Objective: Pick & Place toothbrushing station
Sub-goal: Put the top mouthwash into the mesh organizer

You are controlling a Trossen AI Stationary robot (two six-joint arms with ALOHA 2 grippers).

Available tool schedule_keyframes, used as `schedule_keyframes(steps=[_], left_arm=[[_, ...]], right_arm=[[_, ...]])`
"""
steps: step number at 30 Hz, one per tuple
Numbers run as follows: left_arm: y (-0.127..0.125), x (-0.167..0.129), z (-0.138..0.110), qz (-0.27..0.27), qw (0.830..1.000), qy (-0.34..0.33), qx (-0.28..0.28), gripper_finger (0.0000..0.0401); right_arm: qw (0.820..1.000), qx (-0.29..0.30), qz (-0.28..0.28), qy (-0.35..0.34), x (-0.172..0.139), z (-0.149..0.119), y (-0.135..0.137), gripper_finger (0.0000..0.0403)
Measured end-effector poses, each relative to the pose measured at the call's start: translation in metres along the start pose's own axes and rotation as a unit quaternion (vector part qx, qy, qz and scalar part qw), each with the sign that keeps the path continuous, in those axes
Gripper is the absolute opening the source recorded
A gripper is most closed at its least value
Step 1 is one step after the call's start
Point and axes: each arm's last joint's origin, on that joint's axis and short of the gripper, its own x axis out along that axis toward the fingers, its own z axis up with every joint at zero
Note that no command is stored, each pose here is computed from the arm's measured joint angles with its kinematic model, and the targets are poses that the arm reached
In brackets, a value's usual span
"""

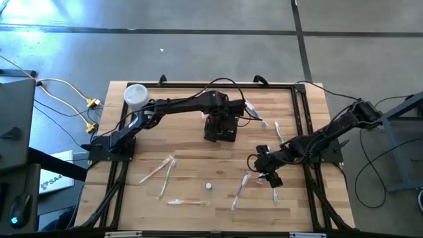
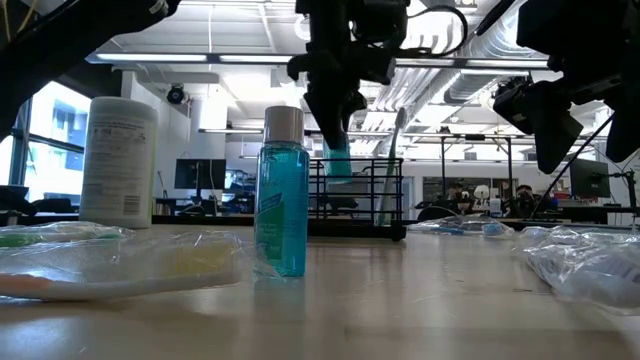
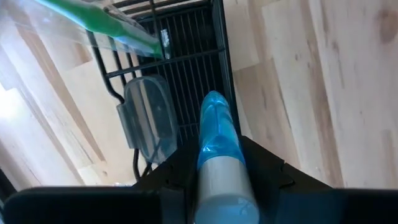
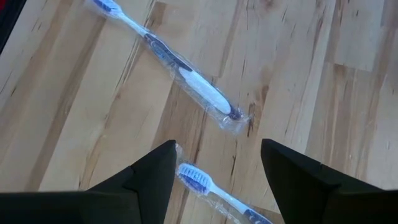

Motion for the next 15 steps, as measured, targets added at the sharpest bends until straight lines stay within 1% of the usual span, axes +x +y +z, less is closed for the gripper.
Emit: schedule_keyframes(steps=[15], left_arm=[[-0.0016, -0.0011, 0.0014, -0.003, 1.0, -0.007, 0.005, 0.0086]], right_arm=[[1.0, -0.001, 0.0, 0.0, -0.0001, 0.0001, 0.0, 0.0229]])
